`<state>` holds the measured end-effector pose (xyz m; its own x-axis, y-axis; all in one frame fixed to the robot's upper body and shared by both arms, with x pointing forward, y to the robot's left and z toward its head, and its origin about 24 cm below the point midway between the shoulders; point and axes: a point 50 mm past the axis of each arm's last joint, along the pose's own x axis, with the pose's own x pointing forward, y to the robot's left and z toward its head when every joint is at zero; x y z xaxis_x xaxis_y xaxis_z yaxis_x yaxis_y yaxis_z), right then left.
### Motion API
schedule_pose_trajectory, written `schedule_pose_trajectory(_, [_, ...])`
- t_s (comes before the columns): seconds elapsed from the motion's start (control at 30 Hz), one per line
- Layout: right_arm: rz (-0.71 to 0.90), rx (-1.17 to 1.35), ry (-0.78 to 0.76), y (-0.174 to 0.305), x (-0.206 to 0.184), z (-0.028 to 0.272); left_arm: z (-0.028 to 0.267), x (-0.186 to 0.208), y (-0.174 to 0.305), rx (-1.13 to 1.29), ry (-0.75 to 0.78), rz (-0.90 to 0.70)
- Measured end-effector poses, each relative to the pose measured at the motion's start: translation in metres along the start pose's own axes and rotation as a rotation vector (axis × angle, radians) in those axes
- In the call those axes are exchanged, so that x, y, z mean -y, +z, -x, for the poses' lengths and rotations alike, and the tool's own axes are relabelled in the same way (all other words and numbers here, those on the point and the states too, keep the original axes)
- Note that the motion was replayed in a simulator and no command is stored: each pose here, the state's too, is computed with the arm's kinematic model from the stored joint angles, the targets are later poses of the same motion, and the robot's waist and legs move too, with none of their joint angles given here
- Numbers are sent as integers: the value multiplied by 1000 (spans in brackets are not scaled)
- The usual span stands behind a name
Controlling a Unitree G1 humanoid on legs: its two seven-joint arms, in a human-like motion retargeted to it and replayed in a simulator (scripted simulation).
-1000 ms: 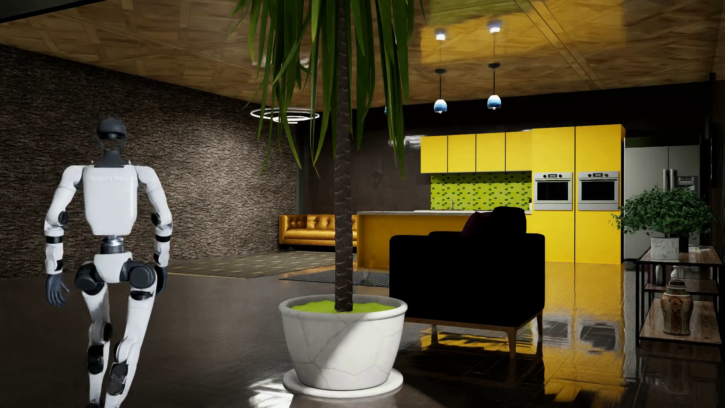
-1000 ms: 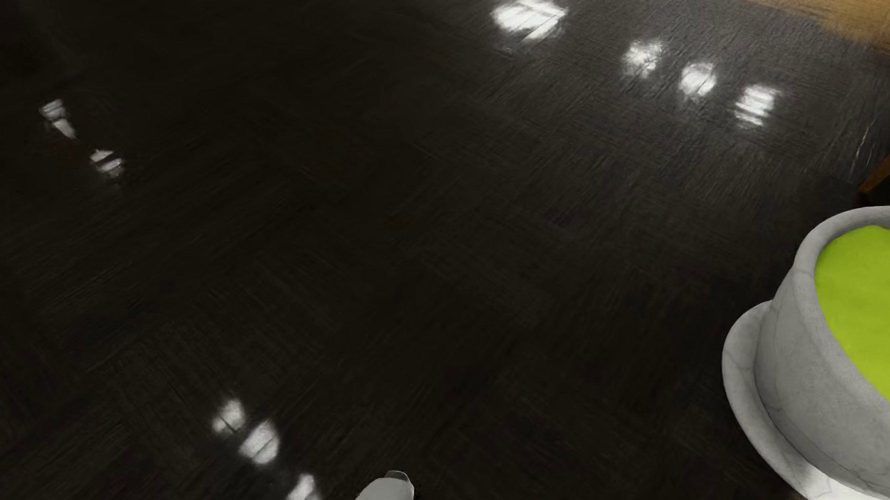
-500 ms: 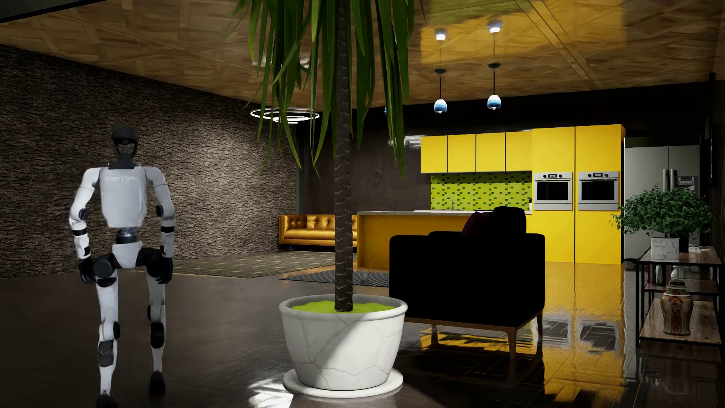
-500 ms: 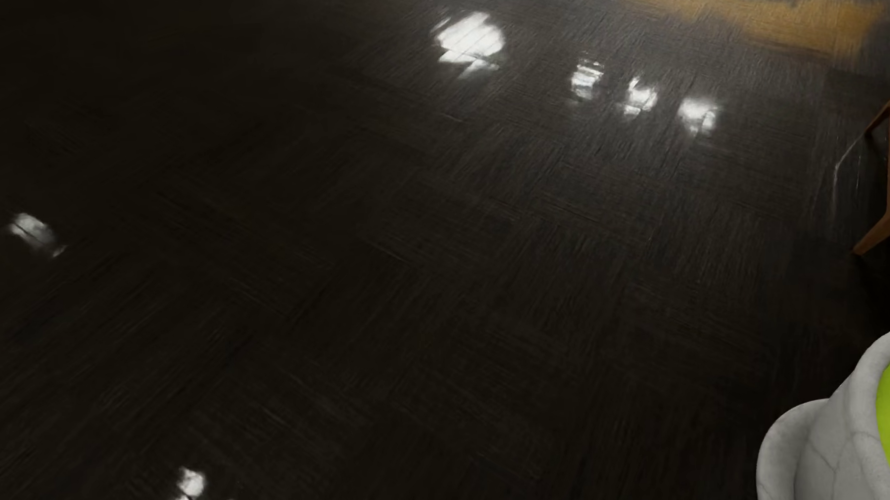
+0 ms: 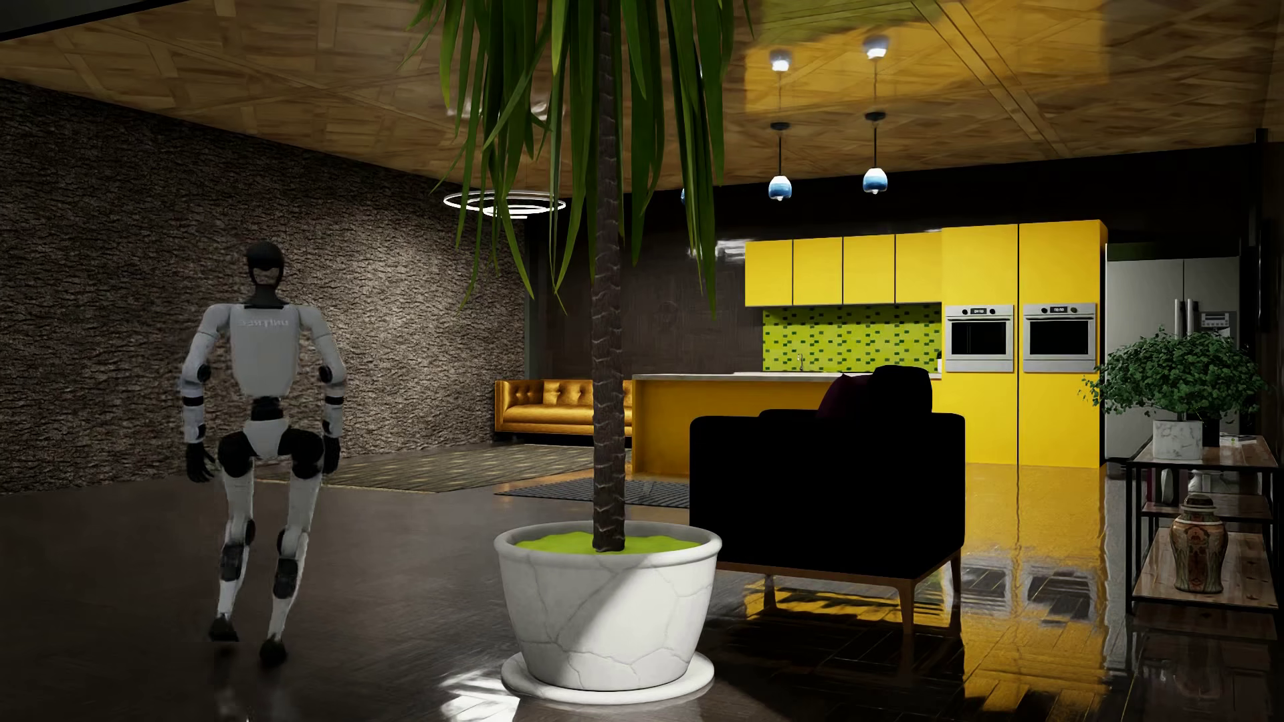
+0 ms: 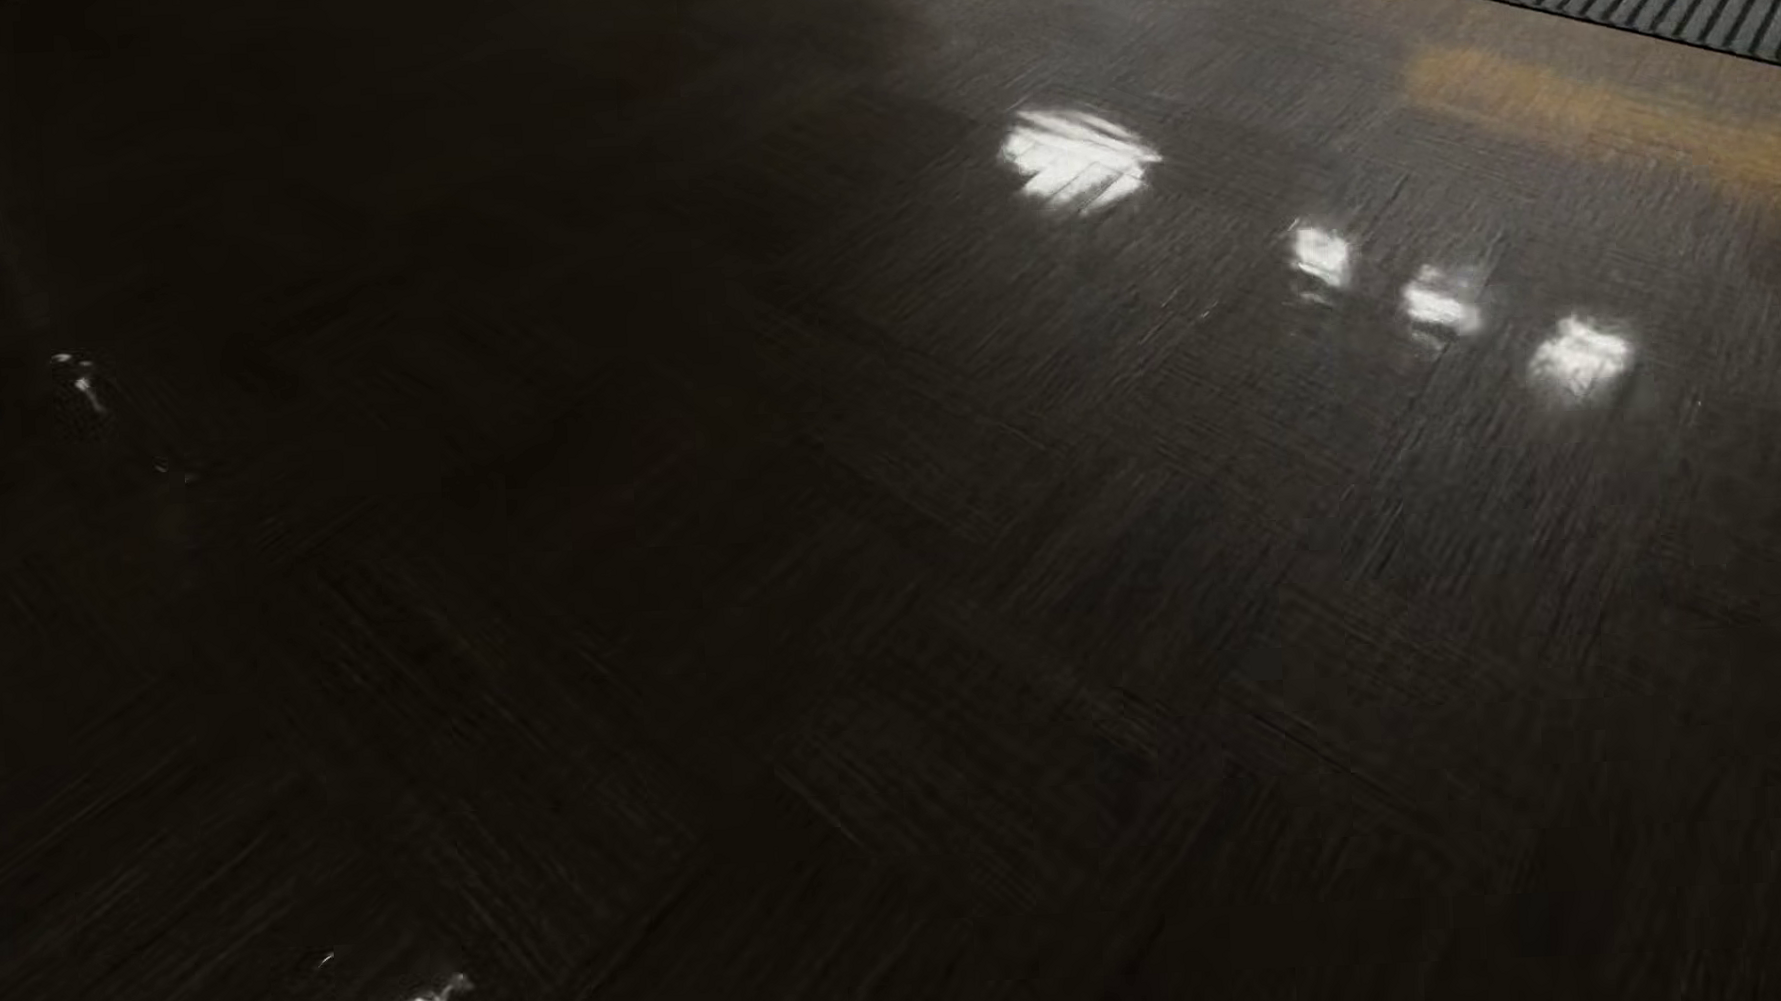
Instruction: Go to the counter
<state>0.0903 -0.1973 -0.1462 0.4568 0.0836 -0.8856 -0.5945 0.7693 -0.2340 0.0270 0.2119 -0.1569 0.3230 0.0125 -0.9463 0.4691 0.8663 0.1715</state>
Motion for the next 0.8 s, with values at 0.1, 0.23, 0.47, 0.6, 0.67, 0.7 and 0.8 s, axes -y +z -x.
schedule_pose_trajectory(0.1, [-21,95,-108,31,39,-5,3,3,-16,-59,-3,15])
schedule_pose_trajectory(0.23, [-92,92,-119,25,34,-3,7,10,-38,-149,-23,7])
schedule_pose_trajectory(0.47, [-55,-135,83,-35,-40,9,-5,-10,6,-5,19,-19])
schedule_pose_trajectory(0.6, [-20,-235,139,-68,-56,26,-2,-46,49,168,126,25])
schedule_pose_trajectory(0.67, [-14,-267,162,-80,-63,34,0,-48,38,146,148,74])
schedule_pose_trajectory(0.7, [-16,-283,169,-84,-66,37,1,-44,28,109,141,91])
schedule_pose_trajectory(0.8, [-2,-267,154,-79,-59,33,-1,-24,3,5,81,65])
